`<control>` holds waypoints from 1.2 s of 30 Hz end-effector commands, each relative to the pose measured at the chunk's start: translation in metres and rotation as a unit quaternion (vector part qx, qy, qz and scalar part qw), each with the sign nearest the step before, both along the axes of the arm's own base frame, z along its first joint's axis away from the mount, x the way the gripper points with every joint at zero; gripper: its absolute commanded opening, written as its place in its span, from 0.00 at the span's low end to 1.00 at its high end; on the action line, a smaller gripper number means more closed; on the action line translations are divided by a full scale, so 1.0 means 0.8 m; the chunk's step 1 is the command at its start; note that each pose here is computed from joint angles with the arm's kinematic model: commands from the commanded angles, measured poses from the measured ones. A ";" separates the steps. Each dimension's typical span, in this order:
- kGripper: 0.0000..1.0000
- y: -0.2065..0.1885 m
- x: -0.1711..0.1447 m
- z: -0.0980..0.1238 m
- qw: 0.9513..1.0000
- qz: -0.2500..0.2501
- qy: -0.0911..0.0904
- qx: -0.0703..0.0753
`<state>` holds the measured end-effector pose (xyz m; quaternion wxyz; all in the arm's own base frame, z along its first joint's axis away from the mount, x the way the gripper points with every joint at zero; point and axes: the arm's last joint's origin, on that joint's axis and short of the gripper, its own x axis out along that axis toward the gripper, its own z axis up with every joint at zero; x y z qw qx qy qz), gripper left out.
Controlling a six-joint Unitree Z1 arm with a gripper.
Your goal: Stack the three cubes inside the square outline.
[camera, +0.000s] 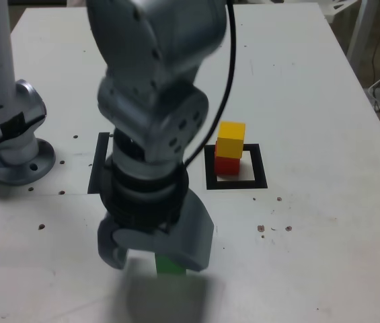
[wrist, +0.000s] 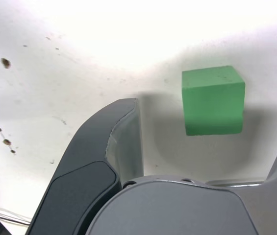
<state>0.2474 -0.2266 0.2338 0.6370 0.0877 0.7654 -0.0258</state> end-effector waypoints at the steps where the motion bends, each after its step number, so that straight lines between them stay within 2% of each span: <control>1: 0.97 -0.003 0.004 -0.009 1.000 -0.002 0.004 -0.002; 7: 0.95 -0.005 0.016 -0.029 1.000 -0.003 0.009 -0.009; 11: 0.87 -0.001 0.020 -0.037 1.000 0.000 0.015 -0.010; 16: 0.68 0.000 0.022 -0.039 1.000 0.002 0.017 -0.011; 18: 0.57 0.000 0.022 -0.039 1.000 0.002 0.016 -0.010; 21: 0.41 0.000 0.024 -0.038 1.000 0.000 0.008 -0.007; 24: 0.31 0.000 0.025 -0.036 1.000 -0.002 -0.002 -0.005; 36: 0.29 0.002 0.023 -0.031 1.000 -0.004 -0.009 -0.004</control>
